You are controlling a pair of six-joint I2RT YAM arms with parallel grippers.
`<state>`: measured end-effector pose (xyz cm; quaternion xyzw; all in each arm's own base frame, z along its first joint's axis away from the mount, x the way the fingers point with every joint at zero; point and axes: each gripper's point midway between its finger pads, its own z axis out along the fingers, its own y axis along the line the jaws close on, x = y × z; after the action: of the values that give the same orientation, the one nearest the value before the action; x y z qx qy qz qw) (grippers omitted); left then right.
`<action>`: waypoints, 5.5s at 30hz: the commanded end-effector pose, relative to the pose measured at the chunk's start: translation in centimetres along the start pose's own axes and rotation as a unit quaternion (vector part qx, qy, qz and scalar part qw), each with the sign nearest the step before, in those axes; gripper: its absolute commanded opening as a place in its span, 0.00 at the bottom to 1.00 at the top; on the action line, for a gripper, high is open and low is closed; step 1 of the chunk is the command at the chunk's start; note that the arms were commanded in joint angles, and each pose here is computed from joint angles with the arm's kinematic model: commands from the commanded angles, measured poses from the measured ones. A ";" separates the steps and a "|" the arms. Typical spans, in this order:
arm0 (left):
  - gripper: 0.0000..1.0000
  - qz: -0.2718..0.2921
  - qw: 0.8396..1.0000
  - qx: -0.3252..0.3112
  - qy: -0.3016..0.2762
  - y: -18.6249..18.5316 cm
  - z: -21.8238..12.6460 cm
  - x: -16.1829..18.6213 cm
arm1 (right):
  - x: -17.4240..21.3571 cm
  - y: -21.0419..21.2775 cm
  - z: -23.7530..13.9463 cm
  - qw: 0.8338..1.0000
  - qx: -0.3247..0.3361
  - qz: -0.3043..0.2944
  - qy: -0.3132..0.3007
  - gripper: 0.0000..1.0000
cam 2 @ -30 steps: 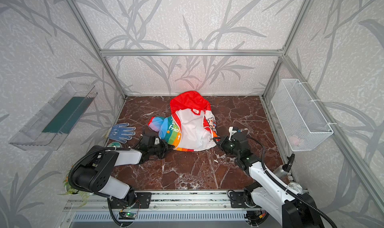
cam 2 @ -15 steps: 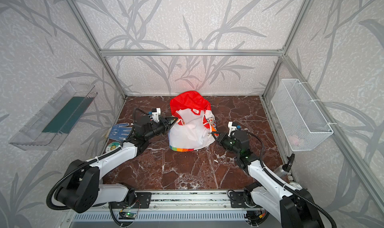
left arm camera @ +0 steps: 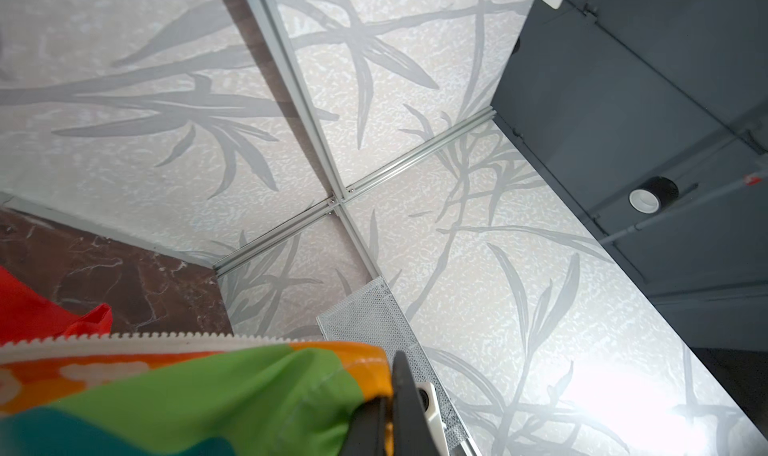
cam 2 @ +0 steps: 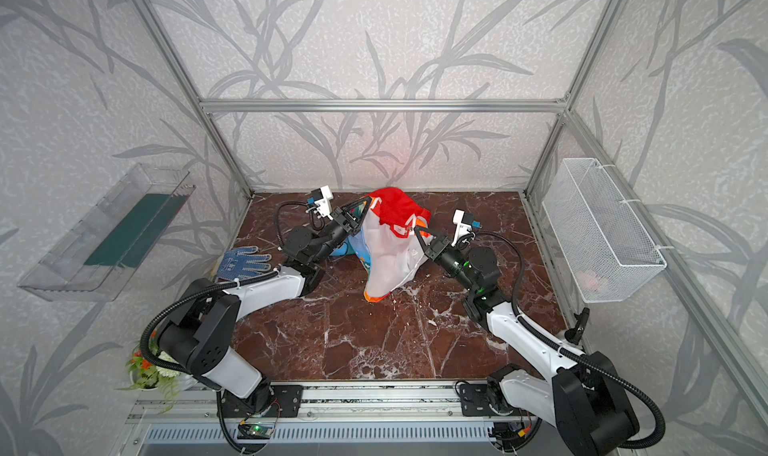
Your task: Zip up the jacket
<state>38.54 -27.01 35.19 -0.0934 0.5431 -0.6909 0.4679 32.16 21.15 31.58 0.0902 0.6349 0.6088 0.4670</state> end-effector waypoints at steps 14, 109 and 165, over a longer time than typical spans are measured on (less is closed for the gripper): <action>0.00 0.190 0.970 0.094 -0.117 -9.8 -0.6 -0.8 | -1.4 10.0 4.7 0.970 -0.211 -0.090 -0.085 0.00; 0.00 0.237 0.922 0.286 -0.106 -24.2 2.0 1.4 | -5.5 23.1 0.3 0.925 -0.355 -0.066 -0.120 0.00; 0.00 0.261 0.914 0.263 -0.163 -25.2 1.8 0.1 | -4.8 22.2 0.4 0.927 -0.354 -0.052 -0.111 0.00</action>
<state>28.10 -30.81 53.97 0.0723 0.3160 -0.6206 0.7140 26.40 24.47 51.34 -0.0353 0.3651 0.7487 0.5521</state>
